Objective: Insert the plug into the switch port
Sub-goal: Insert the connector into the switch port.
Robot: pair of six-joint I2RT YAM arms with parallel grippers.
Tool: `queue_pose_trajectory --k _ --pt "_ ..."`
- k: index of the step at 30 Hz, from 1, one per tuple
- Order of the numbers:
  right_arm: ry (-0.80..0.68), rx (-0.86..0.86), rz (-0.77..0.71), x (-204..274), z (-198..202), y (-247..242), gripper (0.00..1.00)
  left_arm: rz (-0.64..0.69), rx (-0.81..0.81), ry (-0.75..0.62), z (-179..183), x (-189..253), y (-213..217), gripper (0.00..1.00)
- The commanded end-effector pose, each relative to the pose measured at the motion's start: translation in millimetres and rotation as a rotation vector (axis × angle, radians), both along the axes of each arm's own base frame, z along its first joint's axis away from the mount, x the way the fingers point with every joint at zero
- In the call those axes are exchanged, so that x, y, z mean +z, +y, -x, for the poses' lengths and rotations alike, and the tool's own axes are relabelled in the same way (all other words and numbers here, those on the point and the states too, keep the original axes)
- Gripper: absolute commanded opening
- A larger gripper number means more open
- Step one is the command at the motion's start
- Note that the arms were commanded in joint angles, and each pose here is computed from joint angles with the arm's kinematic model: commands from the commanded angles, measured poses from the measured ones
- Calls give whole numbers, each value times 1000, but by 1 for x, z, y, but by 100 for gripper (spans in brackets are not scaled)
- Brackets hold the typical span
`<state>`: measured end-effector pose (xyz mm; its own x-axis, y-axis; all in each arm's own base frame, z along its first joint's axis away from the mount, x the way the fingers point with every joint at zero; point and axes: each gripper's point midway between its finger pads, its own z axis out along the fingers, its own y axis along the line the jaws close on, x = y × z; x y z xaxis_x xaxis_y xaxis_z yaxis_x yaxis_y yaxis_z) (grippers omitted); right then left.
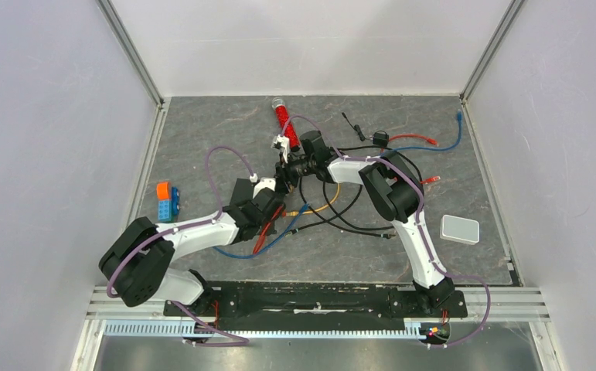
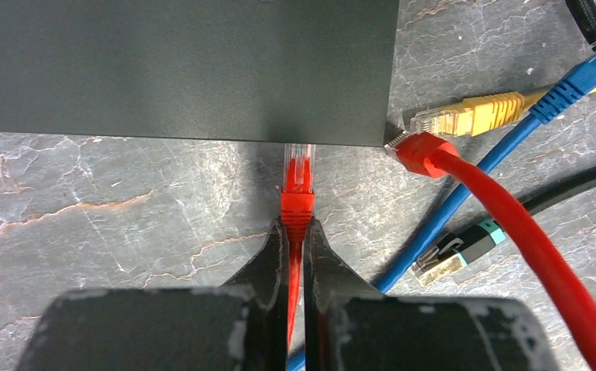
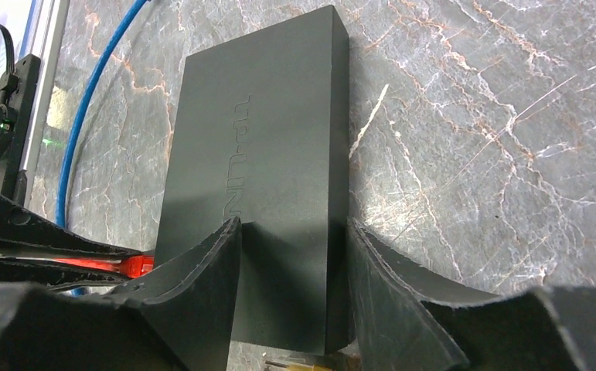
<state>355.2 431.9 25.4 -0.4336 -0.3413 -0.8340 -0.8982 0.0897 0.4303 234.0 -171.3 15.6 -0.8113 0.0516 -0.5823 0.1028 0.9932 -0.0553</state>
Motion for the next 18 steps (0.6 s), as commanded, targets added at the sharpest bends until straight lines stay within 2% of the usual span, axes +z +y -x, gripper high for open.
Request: queue_pose_trajectory --k 1,9,18 --pt "231 72 100 -28 59 -14 51 -121 128 -139 -24 -1 29 2" --pt "266 61 121 -31 68 -16 49 -125 135 -174 -25 -5 24 2" --pt "351 42 116 -33 93 -20 46 -5 131 -211 -30 4 6 2"
